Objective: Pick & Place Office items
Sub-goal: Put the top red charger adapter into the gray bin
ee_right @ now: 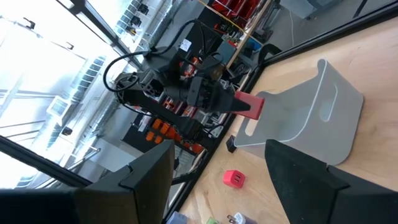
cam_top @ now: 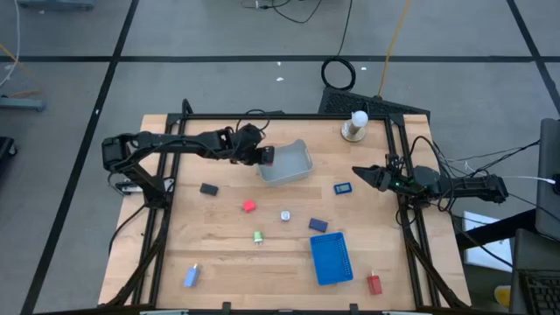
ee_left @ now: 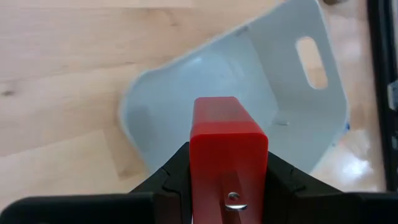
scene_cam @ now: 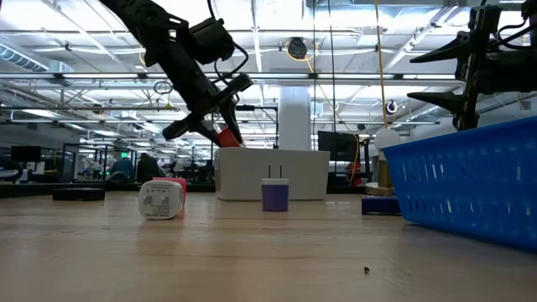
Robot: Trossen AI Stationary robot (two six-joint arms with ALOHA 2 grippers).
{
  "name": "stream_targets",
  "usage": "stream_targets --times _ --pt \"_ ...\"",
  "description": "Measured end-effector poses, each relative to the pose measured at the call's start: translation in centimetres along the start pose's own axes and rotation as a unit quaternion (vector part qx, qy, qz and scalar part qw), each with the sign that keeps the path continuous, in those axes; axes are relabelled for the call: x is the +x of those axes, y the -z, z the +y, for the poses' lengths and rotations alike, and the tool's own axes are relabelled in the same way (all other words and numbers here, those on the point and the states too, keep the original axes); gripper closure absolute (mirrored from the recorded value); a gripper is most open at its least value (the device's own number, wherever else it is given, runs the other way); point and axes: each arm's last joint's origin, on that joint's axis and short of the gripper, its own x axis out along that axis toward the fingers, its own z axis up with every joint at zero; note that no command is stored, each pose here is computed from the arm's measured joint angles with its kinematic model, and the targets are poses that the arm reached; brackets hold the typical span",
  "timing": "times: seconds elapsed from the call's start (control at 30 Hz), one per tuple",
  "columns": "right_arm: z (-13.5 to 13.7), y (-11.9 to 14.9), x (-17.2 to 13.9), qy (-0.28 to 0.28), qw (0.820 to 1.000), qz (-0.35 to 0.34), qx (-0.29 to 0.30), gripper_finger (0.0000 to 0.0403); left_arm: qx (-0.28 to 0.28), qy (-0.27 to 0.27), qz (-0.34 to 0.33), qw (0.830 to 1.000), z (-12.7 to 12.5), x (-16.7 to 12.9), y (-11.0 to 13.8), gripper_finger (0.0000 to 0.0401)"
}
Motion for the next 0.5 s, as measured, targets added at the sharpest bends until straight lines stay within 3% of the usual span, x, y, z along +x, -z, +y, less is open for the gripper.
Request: stream_targets --times 0.27,0.5 --pt "0.0 0.01 0.0 -0.001 1.0 0.001 0.0 0.0161 -0.01 -0.012 -0.015 1.0 0.12 0.0 -0.06 0.0282" --pt "0.02 0.0 0.0 -0.002 1.0 0.001 0.001 0.0161 0.002 -0.008 -0.014 1.0 0.05 0.0 -0.08 0.0174"
